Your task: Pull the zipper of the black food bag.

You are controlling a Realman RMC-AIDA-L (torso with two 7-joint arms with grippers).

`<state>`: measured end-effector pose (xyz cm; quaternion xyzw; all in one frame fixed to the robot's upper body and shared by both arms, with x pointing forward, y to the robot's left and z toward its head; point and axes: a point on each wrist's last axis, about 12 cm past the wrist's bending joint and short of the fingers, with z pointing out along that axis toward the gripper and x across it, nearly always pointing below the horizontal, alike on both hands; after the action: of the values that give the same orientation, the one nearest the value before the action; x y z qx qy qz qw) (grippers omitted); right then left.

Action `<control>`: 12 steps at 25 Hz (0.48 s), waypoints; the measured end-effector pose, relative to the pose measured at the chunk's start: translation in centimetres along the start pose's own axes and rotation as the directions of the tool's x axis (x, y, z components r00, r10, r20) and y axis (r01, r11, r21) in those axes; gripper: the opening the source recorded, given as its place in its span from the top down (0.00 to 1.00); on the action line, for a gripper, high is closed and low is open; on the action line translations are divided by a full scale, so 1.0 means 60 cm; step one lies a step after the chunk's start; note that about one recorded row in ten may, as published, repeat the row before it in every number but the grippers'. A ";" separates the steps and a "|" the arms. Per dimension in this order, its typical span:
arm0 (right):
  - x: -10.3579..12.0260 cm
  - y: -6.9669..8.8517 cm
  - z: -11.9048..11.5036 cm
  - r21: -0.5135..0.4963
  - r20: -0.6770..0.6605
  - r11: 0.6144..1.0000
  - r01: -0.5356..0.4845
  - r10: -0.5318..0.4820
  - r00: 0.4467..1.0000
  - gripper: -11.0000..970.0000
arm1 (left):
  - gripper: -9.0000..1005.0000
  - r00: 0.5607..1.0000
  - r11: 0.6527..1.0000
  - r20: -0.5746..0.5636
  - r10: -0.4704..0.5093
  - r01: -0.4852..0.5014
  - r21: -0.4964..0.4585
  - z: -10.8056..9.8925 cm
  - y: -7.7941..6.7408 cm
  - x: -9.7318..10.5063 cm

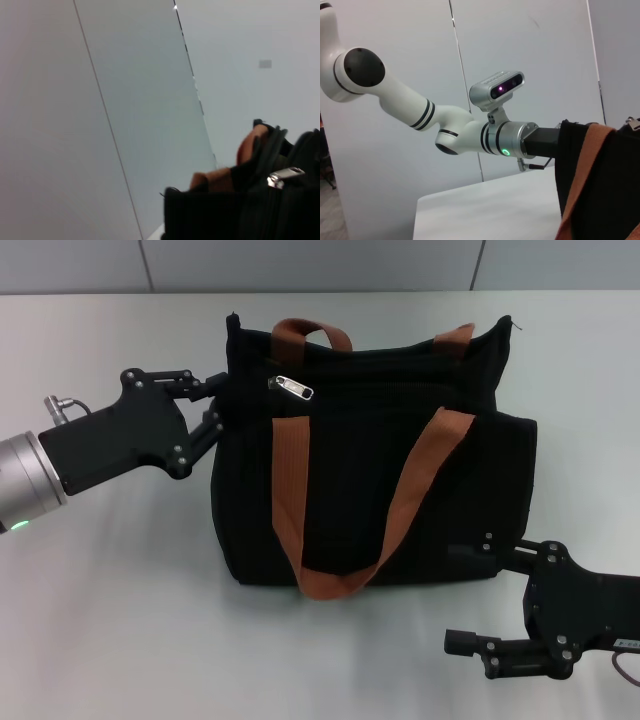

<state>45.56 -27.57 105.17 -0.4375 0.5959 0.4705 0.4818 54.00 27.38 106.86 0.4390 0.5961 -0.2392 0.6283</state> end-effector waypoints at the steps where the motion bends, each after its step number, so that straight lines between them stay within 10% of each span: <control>1: -0.001 -0.001 0.000 0.001 0.003 1.000 0.001 -0.001 1.000 0.14 | 0.57 1.000 1.000 0.008 -0.001 0.002 -0.008 -0.001 0.001 -0.001; 12: -0.062 -0.026 0.004 -0.041 0.188 0.995 -0.090 0.096 0.977 0.14 | 0.93 0.997 1.000 0.082 -0.010 0.013 -0.027 -0.005 0.001 -0.013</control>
<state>47.66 -27.35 108.59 -0.3701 0.5592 0.5417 0.5068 53.72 27.49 107.64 0.4169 0.5757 -0.2525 0.6566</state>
